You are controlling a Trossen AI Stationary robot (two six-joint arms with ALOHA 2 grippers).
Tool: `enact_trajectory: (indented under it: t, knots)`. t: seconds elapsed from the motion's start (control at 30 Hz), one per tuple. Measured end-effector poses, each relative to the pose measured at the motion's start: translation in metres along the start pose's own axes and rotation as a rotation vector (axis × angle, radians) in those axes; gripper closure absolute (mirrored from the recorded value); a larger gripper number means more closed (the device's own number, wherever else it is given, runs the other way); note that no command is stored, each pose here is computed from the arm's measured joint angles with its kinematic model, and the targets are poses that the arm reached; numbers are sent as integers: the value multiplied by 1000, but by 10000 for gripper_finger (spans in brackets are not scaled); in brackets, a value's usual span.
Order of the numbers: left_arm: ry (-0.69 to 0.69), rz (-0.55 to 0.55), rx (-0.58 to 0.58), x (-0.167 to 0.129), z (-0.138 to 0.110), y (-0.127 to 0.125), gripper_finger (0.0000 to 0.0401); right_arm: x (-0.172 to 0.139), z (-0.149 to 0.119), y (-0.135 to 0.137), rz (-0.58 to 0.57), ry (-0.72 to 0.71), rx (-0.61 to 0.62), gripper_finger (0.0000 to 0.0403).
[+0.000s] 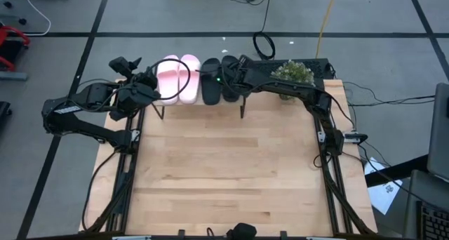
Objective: Pick and place slides into the shelf
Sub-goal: Put the black slide on the shelf
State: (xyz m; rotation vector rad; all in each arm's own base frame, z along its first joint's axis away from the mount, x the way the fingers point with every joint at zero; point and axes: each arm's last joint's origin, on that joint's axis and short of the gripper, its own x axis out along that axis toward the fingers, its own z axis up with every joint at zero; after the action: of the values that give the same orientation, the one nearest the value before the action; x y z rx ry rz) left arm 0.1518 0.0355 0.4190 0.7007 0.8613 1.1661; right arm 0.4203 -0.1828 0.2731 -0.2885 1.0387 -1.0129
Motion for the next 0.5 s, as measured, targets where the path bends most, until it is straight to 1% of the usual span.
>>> enact_trajectory:
  t: [0.17, 0.4, 0.5]
  knots:
    - [2, -4, -1, 1, 0, 0, 144, 4, 1, 6, 11, -12, 6, 403]
    - [11, -9, -9, 3, -1, 1, 144, 3, 3, 7, 26, -25, 13, 402]
    - [13, -8, -10, 3, -1, 1, 144, 2, 3, 7, 30, -23, 4, 391]
